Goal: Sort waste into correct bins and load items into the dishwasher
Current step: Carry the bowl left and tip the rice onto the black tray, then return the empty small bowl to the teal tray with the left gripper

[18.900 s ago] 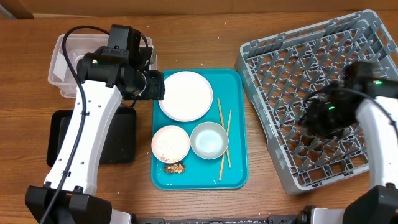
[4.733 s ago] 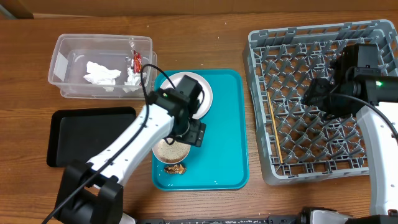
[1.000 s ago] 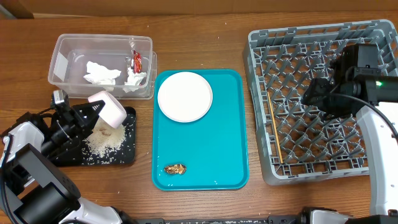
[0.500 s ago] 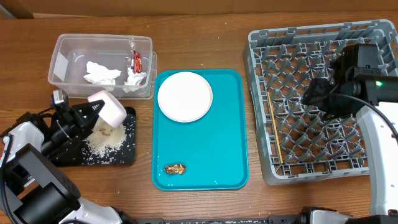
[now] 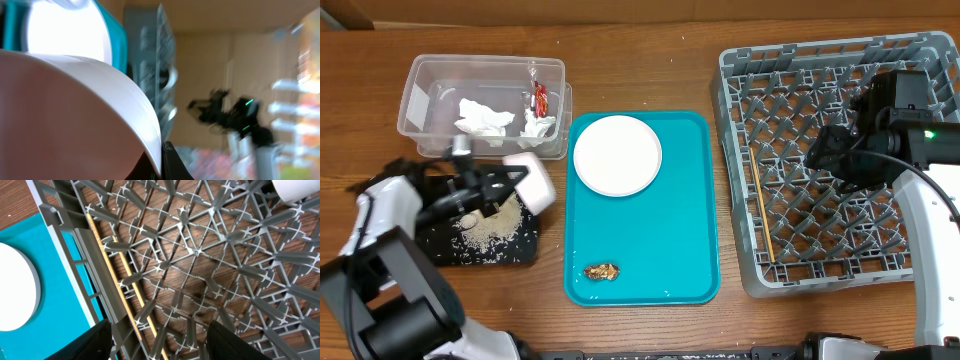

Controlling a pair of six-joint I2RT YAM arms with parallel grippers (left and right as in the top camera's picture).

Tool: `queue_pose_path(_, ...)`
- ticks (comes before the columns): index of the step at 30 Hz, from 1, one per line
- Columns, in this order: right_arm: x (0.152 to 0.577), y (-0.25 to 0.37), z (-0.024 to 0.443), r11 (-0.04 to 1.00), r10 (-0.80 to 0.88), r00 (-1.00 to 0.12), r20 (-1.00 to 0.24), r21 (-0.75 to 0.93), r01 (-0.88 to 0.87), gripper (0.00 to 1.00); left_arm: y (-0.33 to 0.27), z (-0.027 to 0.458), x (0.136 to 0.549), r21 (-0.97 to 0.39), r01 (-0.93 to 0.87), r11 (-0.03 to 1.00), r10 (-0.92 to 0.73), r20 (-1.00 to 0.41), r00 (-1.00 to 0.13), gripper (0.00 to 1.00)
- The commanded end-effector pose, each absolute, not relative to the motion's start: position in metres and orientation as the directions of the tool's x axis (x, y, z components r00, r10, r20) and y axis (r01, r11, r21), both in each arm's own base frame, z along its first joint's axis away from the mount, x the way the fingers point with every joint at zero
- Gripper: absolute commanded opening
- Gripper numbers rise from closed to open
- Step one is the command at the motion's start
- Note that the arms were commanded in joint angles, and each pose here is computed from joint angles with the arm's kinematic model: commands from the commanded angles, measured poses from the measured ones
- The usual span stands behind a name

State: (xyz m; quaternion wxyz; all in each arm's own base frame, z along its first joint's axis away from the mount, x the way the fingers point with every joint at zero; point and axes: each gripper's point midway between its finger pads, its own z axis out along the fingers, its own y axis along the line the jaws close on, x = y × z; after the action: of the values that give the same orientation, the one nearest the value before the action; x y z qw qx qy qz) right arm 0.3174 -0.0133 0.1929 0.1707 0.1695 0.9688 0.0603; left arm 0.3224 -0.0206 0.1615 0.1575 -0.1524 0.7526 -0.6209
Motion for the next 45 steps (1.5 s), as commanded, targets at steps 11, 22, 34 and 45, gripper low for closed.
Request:
queue_pose_path(11, 0.32, -0.014, 0.195, 0.935, 0.35, -0.88, -0.321, 0.176, 0.307, 0.63, -0.212, 0.116, 0.308, -0.52, 0.352, 0.779, 0.249, -0.259, -0.933, 0.04)
queue_pose_path(22, 0.32, -0.014, 0.195, 0.935, 0.35, -0.881, -0.32, 0.177, 0.307, 0.63, -0.273, 0.054, 0.277, -0.188, 0.492, 0.85, 0.443, -0.249, -0.861, 0.1)
queue_pose_path(34, 0.319, -0.014, 0.195, 0.935, 0.35, -0.881, -0.318, 0.176, 0.308, 0.64, -0.262, 0.091, 0.305, -0.193, 0.436, 0.879, 0.382, -0.264, -0.886, 0.57)
queue_pose_path(45, 0.32, 0.033, 0.202, 0.929, 0.25, -0.923, -0.293, 0.339, 0.144, 0.65, -0.202, 0.154, 0.321, -0.146, 0.253, 0.956, 0.228, -0.165, -0.96, 0.62)
